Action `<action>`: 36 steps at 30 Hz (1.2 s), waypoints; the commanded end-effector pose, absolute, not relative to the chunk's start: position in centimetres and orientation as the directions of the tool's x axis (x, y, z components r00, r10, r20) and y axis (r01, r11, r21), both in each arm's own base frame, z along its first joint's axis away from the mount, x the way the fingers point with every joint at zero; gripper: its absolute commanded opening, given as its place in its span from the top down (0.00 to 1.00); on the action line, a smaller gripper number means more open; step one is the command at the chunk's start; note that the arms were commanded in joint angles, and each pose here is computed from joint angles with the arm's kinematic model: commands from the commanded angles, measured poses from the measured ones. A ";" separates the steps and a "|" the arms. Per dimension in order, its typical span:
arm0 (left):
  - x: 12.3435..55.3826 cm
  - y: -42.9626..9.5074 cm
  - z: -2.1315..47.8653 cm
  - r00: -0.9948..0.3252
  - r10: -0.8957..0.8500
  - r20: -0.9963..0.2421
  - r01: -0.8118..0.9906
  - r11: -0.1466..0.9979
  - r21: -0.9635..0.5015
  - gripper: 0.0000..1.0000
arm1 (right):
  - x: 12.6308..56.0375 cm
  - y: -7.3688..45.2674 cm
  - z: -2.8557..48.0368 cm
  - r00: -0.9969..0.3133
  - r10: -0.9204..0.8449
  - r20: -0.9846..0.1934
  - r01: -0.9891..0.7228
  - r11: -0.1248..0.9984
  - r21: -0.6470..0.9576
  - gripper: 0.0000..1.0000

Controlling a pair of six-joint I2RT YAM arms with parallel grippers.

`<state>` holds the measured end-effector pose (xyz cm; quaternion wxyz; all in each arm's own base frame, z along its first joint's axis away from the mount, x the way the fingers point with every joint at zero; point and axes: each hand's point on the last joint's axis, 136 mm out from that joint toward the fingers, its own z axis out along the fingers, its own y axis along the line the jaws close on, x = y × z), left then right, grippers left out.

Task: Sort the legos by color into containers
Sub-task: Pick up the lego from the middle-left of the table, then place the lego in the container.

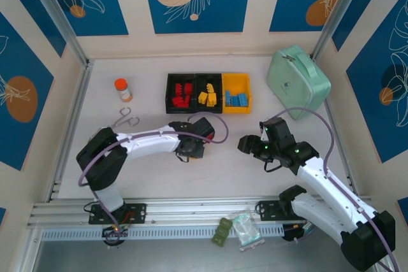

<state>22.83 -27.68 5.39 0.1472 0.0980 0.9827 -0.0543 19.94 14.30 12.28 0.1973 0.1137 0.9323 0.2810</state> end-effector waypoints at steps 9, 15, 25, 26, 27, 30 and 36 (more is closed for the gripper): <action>26.7 -28.6 12.0 -0.909 0.114 -0.400 0.216 0.952 -0.219 0.79 | 20.5 17.0 15.0 -0.904 0.271 -0.330 -0.026 0.737 0.676 0.37; 31.2 -29.6 14.6 -0.889 0.105 -0.446 0.227 0.946 -0.230 0.79 | 21.1 17.2 15.6 -0.897 0.273 -0.348 -0.039 0.736 0.676 0.37; 39.5 -30.5 15.4 -0.869 0.099 -0.485 0.215 0.958 -0.189 0.80 | 21.4 17.0 16.0 -0.892 0.278 -0.356 -0.035 0.743 0.668 0.37; 40.4 -30.6 15.3 -0.867 0.099 -0.489 0.213 0.960 -0.182 0.80 | 21.3 16.9 16.0 -0.892 0.279 -0.355 -0.033 0.743 0.668 0.37; 41.1 -30.8 15.2 -0.867 0.101 -0.489 0.213 0.961 -0.179 0.80 | 21.3 16.9 15.8 -0.893 0.282 -0.352 -0.028 0.744 0.667 0.37; 43.5 -31.3 15.0 -0.856 0.114 -0.504 0.216 0.965 -0.150 0.80 | 21.1 16.7 15.6 -0.893 0.289 -0.344 -0.016 0.746 0.666 0.37; 47.7 -31.3 13.4 -0.837 0.141 -0.528 0.207 0.976 -0.067 0.80 | 20.6 16.1 15.1 -0.890 0.307 -0.336 0.009 0.750 0.662 0.37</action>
